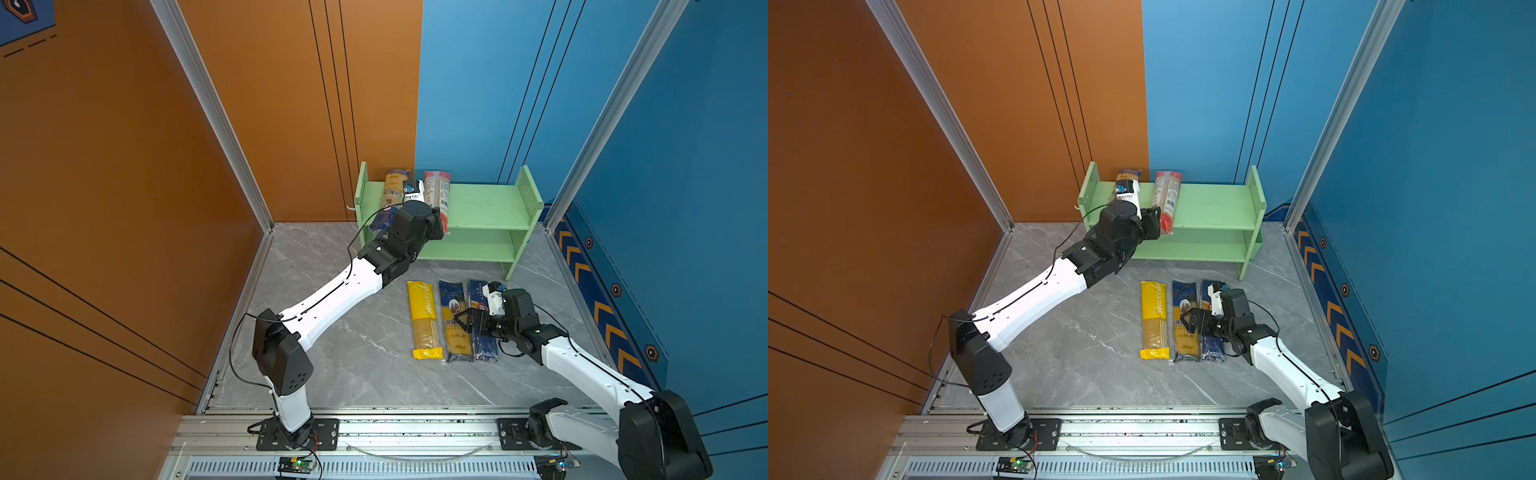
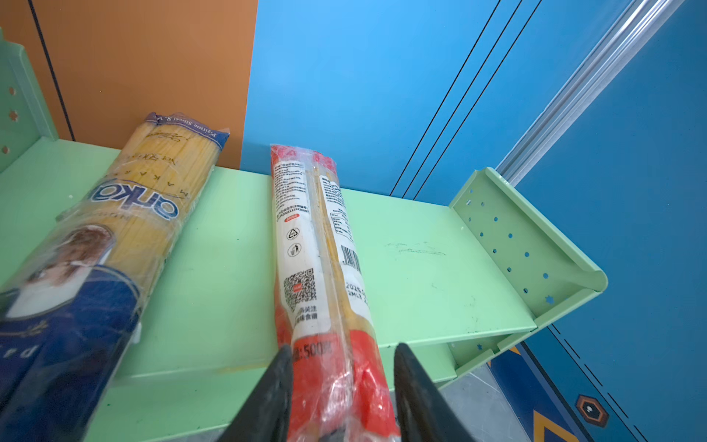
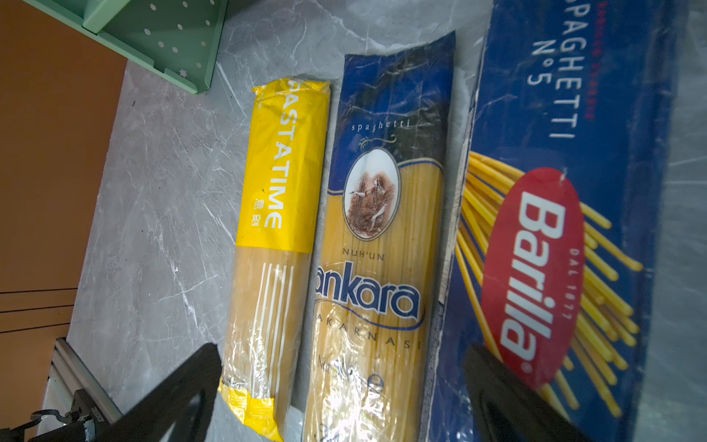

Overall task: Place and organize the pasta boxes and bags onto the shelf
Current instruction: 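Withdraw the left gripper from the shelf down toward the table bags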

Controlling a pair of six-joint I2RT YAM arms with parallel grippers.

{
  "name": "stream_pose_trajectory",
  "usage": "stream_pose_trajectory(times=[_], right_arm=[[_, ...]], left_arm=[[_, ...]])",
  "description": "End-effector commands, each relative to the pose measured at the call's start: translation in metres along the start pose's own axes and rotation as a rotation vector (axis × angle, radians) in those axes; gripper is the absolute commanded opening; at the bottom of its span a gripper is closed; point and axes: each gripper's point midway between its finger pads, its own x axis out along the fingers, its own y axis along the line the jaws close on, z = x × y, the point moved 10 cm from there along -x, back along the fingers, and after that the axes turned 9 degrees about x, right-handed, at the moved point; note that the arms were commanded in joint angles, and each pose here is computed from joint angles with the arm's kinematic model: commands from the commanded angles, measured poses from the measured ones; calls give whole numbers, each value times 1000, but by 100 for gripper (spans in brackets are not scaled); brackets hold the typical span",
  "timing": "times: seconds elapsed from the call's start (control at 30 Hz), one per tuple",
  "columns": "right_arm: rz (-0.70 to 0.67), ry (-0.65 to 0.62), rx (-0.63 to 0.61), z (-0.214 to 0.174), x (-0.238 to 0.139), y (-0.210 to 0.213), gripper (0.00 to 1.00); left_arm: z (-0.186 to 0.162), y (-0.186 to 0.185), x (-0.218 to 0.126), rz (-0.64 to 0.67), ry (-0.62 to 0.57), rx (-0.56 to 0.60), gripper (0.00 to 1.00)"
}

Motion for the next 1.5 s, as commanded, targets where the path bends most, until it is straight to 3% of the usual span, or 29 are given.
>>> stream_pose_trajectory(times=[0.0, 0.7, 0.83, 1.47], right_arm=[[16, 2, 6, 0, 3, 1, 96], [19, 10, -7, -4, 5, 9, 96], [18, 11, -12, -4, 7, 12, 96], [13, 42, -45, -4, 20, 26, 96]], left_arm=[[13, 5, -16, -51, -46, -32, 44], [-66, 43, -45, -67, 91, -8, 50], [-86, 53, -49, -53, 139, -14, 58], [-145, 82, -65, -41, 316, -23, 62]])
